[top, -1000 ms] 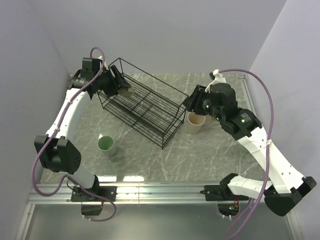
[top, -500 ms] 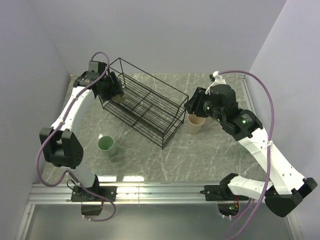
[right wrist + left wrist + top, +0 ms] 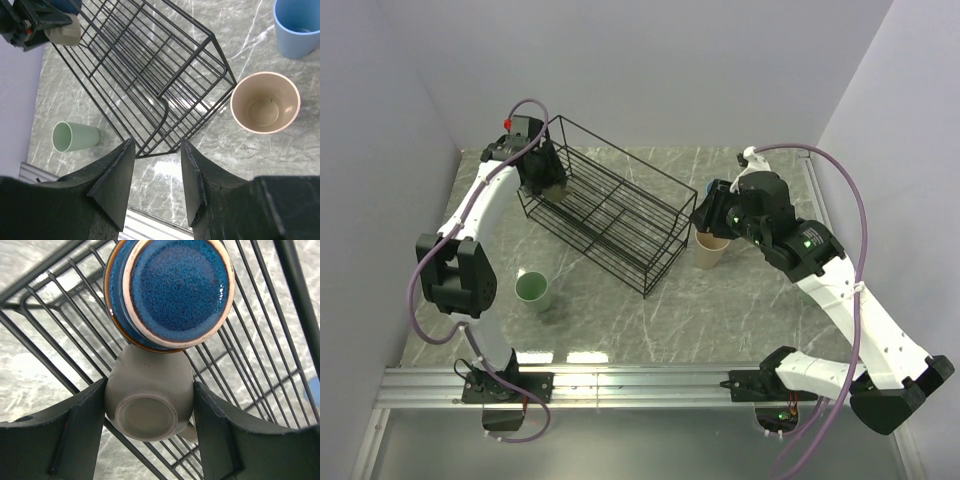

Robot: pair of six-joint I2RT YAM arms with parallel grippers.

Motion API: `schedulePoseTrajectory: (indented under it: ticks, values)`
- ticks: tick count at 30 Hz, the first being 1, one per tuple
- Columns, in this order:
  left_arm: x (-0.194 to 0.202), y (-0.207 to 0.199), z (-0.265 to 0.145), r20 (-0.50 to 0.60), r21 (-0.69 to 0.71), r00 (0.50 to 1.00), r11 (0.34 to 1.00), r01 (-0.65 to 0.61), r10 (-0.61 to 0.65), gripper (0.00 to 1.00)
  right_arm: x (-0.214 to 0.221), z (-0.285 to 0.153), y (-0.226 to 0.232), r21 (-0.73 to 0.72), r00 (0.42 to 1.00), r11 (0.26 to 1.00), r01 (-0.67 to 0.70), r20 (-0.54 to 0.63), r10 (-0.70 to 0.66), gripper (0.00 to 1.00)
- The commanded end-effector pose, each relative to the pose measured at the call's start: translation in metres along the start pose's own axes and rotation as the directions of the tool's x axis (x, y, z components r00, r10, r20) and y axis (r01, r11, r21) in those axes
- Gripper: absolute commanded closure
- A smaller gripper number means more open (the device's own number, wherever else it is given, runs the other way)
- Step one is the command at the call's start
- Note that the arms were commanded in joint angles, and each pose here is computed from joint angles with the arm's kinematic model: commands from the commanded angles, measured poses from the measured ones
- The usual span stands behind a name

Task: Load the cups into the dish rack

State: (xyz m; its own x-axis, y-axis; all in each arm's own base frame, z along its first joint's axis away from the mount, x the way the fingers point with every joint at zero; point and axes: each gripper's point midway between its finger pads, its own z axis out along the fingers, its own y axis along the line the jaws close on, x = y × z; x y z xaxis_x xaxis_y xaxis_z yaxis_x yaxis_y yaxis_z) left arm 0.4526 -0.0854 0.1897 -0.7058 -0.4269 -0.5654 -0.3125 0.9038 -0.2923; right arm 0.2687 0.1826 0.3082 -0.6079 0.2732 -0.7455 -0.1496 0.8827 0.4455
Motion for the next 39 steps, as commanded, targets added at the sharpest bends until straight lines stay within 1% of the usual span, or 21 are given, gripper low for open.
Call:
schedulePoseTrajectory:
  ticks: [1,3,4,6,7,9,10,11,12,15,17,19,25,29,31,34,36,37,39]
  values:
    - [-0.01,0.009,-0.002,0.018,-0.075,0.999,0.997,-0.028,0.029,0.99,0.0,-0.009,-0.006,0.006,1.0,1.0,-0.002,0.026,0.002,0.51]
    - [-0.012,0.009,-0.003,0.014,-0.085,0.999,0.995,-0.043,0.044,0.91,0.004,-0.008,-0.009,0.01,1.0,1.0,-0.005,0.02,0.005,0.51]
    - [-0.009,0.011,-0.002,-0.001,-0.095,0.999,0.994,-0.051,0.051,0.8,0.007,-0.007,-0.01,0.013,1.0,1.0,-0.009,0.013,0.009,0.51]
    - [-0.01,0.011,0.0,-0.009,-0.097,0.998,0.993,-0.065,0.064,0.69,0.009,-0.007,-0.011,0.013,1.0,1.0,-0.01,0.011,0.01,0.52]
    - [-0.01,0.012,0.0,-0.012,-0.098,0.998,0.993,-0.069,0.068,0.58,0.011,-0.007,-0.012,0.013,1.0,1.0,-0.011,0.005,0.011,0.52]
    - [-0.007,0.012,0.0,-0.026,-0.098,0.997,0.992,-0.078,0.076,0.48,0.012,-0.006,-0.012,0.012,1.0,1.0,-0.011,0.005,0.011,0.52]
    - [-0.006,0.012,0.0,-0.03,-0.097,0.996,0.991,-0.088,0.086,0.38,0.013,-0.006,-0.013,0.016,1.0,1.0,-0.008,0.002,0.008,0.52]
    - [-0.005,0.011,-0.001,-0.031,-0.092,0.995,0.991,-0.094,0.091,0.34,0.012,-0.006,-0.013,0.014,1.0,1.0,-0.009,0.004,0.009,0.52]
    - [-0.004,0.011,-0.002,-0.035,-0.087,0.995,0.991,-0.097,0.094,0.27,0.013,-0.006,-0.014,0.018,1.0,1.0,-0.003,0.001,0.003,0.52]
    - [-0.002,0.011,-0.005,-0.041,-0.086,0.994,0.991,-0.102,0.099,0.24,0.013,-0.005,-0.013,0.015,1.0,1.0,0.001,-0.003,-0.001,0.52]
    - [-0.004,0.008,-0.008,-0.035,-0.082,0.994,0.99,-0.111,0.108,0.17,0.014,-0.006,-0.012,0.011,1.0,1.0,0.003,-0.005,-0.003,0.52]
    - [-0.003,0.008,-0.01,-0.036,-0.082,0.993,0.99,-0.118,0.115,0.13,0.015,-0.006,-0.012,0.009,1.0,1.0,0.005,-0.011,-0.005,0.52]
    - [-0.009,0.007,-0.026,-0.005,-0.072,0.994,0.991,-0.109,0.108,0.06,0.017,-0.006,-0.013,0.007,1.0,1.0,-0.001,-0.016,0.002,0.52]
    - [-0.024,0.0,-0.052,0.049,-0.049,0.995,0.995,-0.09,0.092,0.06,0.019,-0.009,-0.015,0.011,1.0,1.0,-0.007,-0.013,0.007,0.52]
    - [-0.033,-0.004,-0.069,0.085,-0.035,0.994,0.998,-0.059,0.062,0.06,0.019,-0.012,-0.02,0.03,1.0,1.0,-0.01,0.0,0.01,0.53]
    - [-0.036,-0.002,-0.09,0.12,-0.029,0.993,1.0,-0.01,0.013,0.07,0.007,-0.023,-0.026,0.059,0.997,0.998,-0.028,0.077,0.023,0.54]
    - [-0.036,-0.004,-0.114,0.163,0.021,0.986,1.0,0.012,-0.015,0.07,-0.003,-0.029,-0.019,0.039,0.993,0.999,-0.003,0.117,-0.002,0.54]
    - [-0.029,-0.004,-0.128,0.167,0.061,0.985,0.998,0.023,-0.033,0.07,-0.005,-0.034,-0.004,-0.003,0.992,1.0,0.026,0.122,-0.026,0.5]
    - [-0.022,-0.004,-0.14,0.168,0.094,0.984,0.995,0.046,-0.061,0.07,-0.001,-0.023,0.021,-0.046,0.99,0.992,0.115,0.093,-0.11,0.44]
